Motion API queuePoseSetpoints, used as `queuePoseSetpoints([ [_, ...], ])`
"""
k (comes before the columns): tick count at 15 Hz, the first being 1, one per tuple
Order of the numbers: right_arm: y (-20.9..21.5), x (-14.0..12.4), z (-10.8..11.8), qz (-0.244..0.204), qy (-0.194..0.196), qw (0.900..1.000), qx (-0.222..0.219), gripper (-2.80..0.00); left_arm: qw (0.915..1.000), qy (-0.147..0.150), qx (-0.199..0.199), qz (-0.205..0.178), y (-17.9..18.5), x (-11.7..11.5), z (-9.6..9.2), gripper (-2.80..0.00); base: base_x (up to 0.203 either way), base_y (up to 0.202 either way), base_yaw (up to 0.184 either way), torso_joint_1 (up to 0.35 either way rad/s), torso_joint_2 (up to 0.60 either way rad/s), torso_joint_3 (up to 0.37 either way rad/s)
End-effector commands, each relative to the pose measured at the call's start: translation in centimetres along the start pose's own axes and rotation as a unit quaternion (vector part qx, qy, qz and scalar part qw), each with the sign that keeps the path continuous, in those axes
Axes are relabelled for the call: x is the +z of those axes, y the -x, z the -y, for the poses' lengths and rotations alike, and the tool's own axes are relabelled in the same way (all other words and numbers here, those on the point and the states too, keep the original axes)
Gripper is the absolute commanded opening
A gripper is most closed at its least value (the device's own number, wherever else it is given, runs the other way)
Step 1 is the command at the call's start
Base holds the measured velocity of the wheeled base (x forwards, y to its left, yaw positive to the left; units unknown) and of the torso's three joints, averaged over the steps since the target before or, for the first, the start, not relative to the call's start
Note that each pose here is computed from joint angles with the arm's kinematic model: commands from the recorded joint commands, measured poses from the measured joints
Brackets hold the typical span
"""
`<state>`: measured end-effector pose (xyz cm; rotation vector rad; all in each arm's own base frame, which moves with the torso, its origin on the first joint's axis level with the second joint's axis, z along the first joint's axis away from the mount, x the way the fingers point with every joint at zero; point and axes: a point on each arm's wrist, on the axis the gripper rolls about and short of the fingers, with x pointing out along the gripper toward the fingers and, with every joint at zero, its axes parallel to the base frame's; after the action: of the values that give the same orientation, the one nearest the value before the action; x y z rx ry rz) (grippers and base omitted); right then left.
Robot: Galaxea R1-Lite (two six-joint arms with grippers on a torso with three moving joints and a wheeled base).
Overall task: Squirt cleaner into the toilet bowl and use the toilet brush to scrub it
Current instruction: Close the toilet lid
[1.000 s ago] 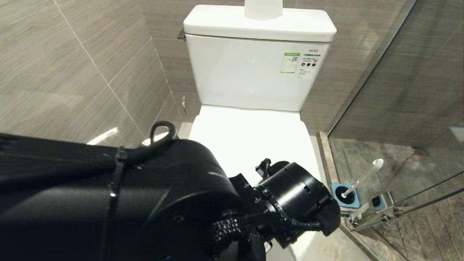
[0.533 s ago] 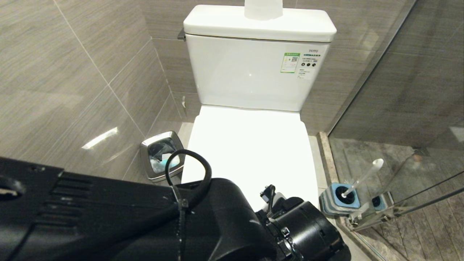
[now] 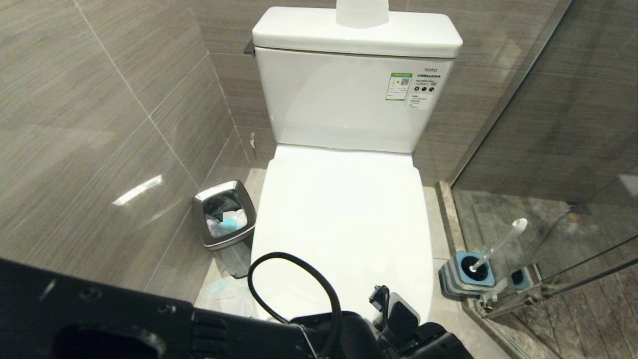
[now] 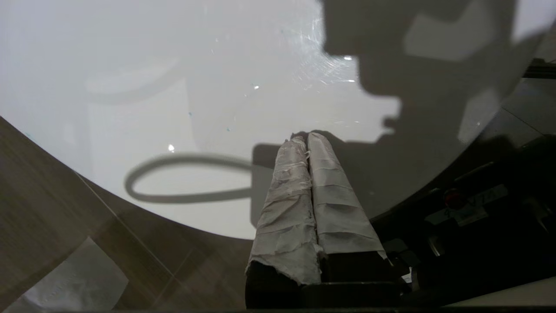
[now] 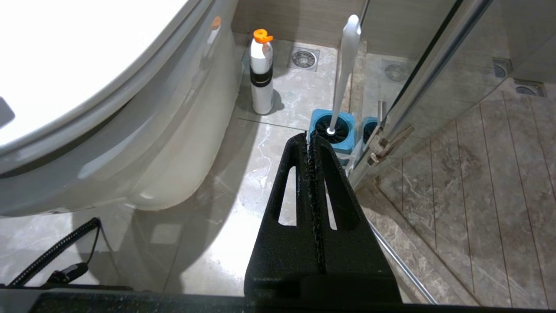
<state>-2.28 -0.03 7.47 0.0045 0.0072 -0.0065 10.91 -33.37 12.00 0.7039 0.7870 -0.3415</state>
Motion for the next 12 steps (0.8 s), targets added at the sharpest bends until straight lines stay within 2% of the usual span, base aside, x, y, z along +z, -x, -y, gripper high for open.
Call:
queuePoseSetpoints([
  [1,0.0,0.0,0.0,-0.001,0.0,1.0,0.0,-2.8,0.9999,-0.002,0.008,-0.013,-1.1,-0.6,1.4,-2.8,0.0,0.0,0.0,0.0,0.0,0.0],
  [7,0.0,0.0,0.0,0.0,0.0,1.0,0.0,-2.8,0.9998,0.005,0.016,-0.005,-2.7,-0.9,3.2,-2.8,0.0,0.0,0.0,0.0,0.0,0.0],
  [10,0.0,0.0,0.0,0.0,0.0,1.0,0.0,-2.8,0.9997,0.017,0.019,-0.004,-2.8,-0.9,3.3,-2.8,0.0,0.0,0.0,0.0,0.0,0.0],
  [12,0.0,0.0,0.0,0.0,0.0,1.0,0.0,-2.8,0.9987,0.038,0.032,0.015,-2.0,-0.5,2.5,-2.8,0.0,0.0,0.0,0.0,0.0,0.0],
])
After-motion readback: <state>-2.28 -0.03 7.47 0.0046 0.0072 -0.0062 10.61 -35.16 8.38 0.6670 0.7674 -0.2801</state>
